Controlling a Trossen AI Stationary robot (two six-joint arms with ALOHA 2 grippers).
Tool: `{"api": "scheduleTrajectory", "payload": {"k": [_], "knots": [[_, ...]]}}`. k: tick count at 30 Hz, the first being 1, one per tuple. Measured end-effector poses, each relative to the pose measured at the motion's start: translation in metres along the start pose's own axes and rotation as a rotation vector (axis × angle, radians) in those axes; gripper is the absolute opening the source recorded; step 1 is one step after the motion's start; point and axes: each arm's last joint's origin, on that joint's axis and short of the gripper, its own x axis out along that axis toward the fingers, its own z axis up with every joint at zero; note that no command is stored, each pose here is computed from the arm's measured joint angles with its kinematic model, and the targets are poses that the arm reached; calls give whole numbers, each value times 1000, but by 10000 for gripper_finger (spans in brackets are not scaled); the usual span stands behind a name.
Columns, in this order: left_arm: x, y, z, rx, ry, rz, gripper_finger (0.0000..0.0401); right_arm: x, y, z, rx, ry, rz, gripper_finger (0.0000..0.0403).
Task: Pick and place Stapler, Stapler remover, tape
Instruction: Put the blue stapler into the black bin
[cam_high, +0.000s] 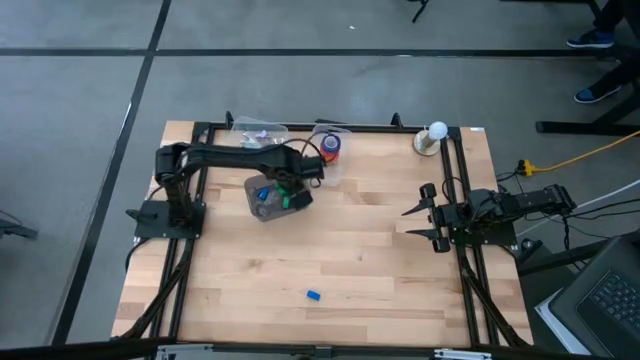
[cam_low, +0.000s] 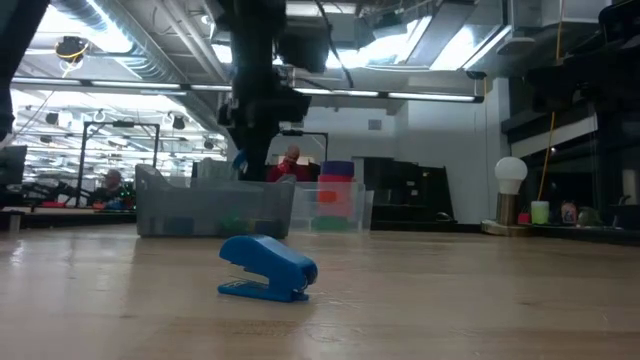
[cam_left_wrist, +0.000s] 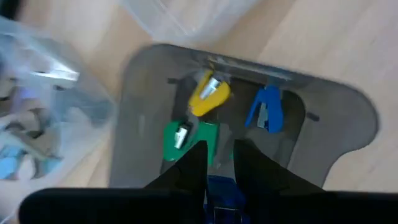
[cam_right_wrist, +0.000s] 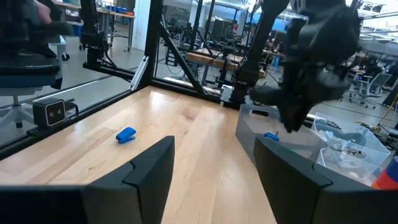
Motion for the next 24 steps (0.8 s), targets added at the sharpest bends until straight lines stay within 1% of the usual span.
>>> {"api": "scheduleTrajectory", "payload": {"k": [3, 8, 13, 19, 24], "knots": [[13, -7, 0, 36, 47, -10, 83, 0, 0, 0, 0, -1, 0, 225], [18, -9, 0, 12, 72, -24, 100, 0, 0, 0, 0, 0, 0, 225], [17, -9, 0, 9, 73, -29, 111, 0, 0, 0, 0, 0, 0, 225], [16, -12, -1, 11, 96, -90, 115, 0, 0, 0, 0, 0, 0, 225], [1, -22, 6, 42, 35, -121, 115, 0, 0, 0, 0, 0, 0, 225]]}}
